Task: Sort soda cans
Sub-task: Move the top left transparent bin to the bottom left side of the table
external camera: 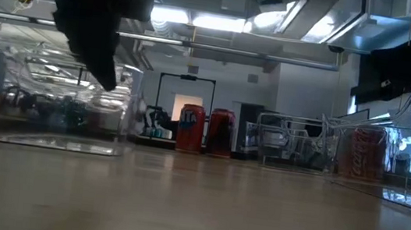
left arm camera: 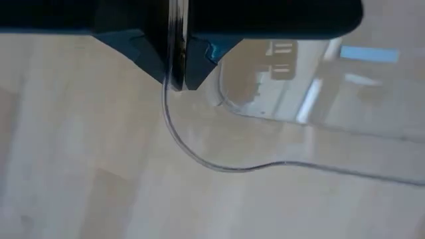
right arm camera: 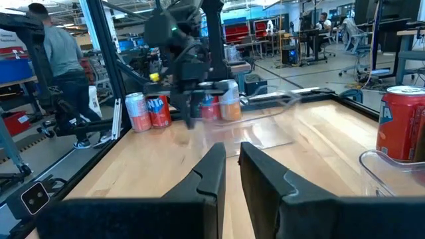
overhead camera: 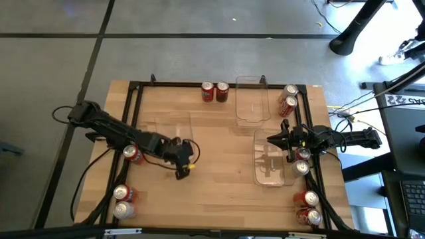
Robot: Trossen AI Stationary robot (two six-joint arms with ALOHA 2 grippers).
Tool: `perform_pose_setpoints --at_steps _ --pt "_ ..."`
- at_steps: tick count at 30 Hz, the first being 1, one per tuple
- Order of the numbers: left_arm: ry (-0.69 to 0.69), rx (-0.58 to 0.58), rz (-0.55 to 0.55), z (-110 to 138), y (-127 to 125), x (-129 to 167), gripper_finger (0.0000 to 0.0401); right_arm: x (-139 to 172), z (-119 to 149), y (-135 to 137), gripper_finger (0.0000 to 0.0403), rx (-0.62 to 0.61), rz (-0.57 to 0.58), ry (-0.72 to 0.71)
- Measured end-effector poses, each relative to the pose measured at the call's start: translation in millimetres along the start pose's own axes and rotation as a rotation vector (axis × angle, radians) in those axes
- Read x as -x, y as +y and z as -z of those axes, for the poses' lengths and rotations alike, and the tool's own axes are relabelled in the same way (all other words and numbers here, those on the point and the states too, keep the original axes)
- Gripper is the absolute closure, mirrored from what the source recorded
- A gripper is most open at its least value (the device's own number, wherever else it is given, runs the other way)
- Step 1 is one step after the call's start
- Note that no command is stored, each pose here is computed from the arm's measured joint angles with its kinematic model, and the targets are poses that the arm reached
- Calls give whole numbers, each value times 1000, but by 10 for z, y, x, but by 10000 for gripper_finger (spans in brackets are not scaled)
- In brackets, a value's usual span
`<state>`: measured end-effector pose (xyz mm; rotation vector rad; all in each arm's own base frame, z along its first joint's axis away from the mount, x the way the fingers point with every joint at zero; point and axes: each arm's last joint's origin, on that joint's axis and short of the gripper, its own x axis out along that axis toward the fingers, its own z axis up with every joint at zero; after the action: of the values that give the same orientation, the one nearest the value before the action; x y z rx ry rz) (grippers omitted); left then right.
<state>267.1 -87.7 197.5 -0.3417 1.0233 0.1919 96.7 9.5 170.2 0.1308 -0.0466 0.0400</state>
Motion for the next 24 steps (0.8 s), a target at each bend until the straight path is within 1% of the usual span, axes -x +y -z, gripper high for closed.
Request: perform_pose_setpoints --at_steps 8,16,20,24 --pt "-36 66 184 250 -467 56 385 0 1 0 354 0 0 1" --pt "-41 58 318 507 -808 125 382 0 1 0 354 0 0 1" --pt "-51 9 378 631 -978 36 373 0 2 0 354 0 0 3" --pt "-33 5 379 697 -1026 -15 371 0 6 0 354 0 0 6"
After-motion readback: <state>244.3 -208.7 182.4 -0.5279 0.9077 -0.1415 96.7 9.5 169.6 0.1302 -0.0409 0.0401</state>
